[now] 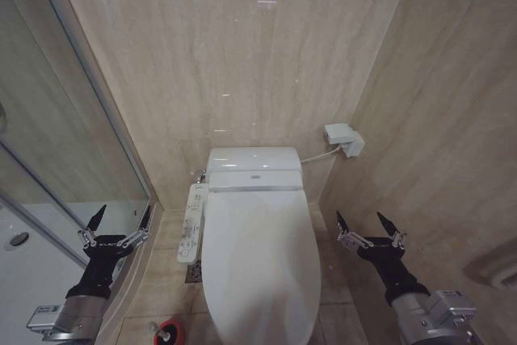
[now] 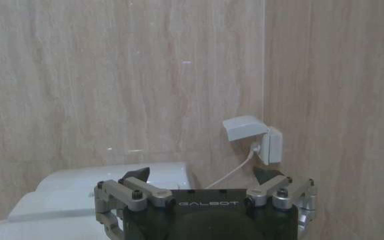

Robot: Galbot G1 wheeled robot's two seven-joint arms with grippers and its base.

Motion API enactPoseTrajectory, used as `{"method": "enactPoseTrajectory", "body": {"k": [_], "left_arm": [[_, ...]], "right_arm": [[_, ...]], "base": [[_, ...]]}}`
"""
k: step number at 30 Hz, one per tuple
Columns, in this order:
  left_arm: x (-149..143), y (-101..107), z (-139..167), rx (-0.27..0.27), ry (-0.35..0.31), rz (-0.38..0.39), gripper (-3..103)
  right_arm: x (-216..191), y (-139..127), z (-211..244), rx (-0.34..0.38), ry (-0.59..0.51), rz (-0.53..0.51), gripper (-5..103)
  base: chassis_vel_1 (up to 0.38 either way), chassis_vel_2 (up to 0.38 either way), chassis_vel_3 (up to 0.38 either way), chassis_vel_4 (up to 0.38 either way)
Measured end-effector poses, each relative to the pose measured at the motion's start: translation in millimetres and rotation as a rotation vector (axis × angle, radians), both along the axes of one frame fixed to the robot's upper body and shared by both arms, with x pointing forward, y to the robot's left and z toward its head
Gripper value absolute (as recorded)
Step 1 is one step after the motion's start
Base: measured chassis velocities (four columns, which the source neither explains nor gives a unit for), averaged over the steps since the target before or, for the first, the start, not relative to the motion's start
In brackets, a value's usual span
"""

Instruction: Open the toilet lid, clean the toilet bowl with a toilet brush, close the toilet lid, and flush.

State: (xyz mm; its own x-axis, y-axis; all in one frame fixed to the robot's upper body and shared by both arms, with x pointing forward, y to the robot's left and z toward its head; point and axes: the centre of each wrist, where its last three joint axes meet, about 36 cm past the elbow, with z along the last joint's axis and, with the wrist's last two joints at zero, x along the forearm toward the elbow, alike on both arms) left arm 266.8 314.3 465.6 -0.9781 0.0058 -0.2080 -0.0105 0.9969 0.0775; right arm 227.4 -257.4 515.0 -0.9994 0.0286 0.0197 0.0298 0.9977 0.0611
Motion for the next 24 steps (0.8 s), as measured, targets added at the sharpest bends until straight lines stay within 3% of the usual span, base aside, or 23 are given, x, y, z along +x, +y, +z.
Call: {"method": "enactPoseTrajectory", "body": {"k": [24], "left_arm": [[4,8,-27,-0.049,0.04,-0.047,98]], "right_arm": [[0,0,0,0.0,0.0,0.0,100]], "base": [[-0.112,0.099,0.109,-0.111]]}}
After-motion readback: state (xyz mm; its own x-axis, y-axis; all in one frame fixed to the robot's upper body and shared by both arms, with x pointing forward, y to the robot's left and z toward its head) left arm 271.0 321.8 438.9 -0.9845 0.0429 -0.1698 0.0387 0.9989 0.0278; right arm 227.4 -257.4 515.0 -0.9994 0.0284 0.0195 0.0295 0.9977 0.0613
